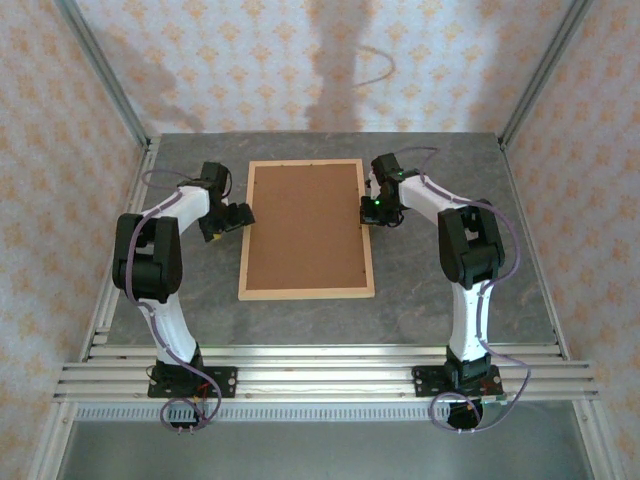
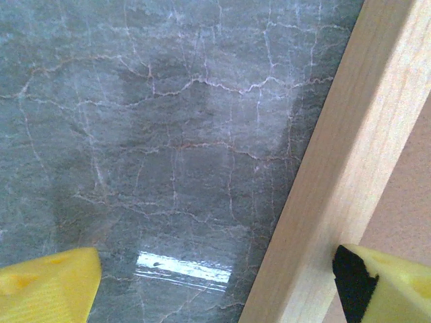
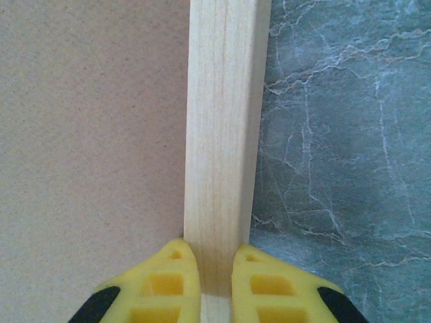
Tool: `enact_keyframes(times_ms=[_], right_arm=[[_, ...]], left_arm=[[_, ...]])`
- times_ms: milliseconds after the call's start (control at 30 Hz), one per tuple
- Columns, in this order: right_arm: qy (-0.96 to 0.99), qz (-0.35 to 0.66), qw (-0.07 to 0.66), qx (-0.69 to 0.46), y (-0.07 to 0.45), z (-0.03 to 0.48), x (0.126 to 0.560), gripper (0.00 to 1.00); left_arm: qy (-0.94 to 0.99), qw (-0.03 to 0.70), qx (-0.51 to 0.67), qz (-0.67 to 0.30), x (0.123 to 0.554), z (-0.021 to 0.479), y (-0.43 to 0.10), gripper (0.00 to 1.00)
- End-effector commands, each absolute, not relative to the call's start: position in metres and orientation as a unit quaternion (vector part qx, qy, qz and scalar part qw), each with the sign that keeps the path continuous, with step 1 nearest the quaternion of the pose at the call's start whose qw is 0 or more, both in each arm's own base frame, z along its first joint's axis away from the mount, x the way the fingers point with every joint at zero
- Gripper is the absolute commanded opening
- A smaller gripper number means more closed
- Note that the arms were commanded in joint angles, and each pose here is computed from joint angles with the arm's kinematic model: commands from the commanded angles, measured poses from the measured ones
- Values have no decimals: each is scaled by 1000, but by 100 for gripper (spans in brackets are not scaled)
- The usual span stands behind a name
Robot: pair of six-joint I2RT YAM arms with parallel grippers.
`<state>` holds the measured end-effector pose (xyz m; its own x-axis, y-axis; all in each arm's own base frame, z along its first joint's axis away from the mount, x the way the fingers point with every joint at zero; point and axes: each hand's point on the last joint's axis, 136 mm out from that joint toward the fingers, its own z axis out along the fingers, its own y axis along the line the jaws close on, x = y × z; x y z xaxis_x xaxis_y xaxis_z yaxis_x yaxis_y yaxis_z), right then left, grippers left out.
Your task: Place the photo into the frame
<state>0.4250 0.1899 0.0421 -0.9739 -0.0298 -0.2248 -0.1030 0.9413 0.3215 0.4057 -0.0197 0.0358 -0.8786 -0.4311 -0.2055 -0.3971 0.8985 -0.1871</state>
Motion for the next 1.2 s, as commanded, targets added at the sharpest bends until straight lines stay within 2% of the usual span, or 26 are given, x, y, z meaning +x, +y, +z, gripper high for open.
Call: enact_keyframes(times_ms=[0,433,833,1033,1167], right_arm=[[983,155,99,-29,181,34,418,12],[982,163,94,-27,186,33,420,12],[978,186,85,-31,204,27,415,12],[980,175,91,-35,200,30,414,11],[982,157,99,-23,191,29,416,11]], left_arm=[[978,57,-192,-51,372,25,-28,91],[981,8,-183,-64,363,-24,-59,90],[983,-21,-171,-64,351,-47,-78,90],[984,-15,-164,-61,358,-37,-77,90],[987,15,-152,-50,373,-7,-73,90]])
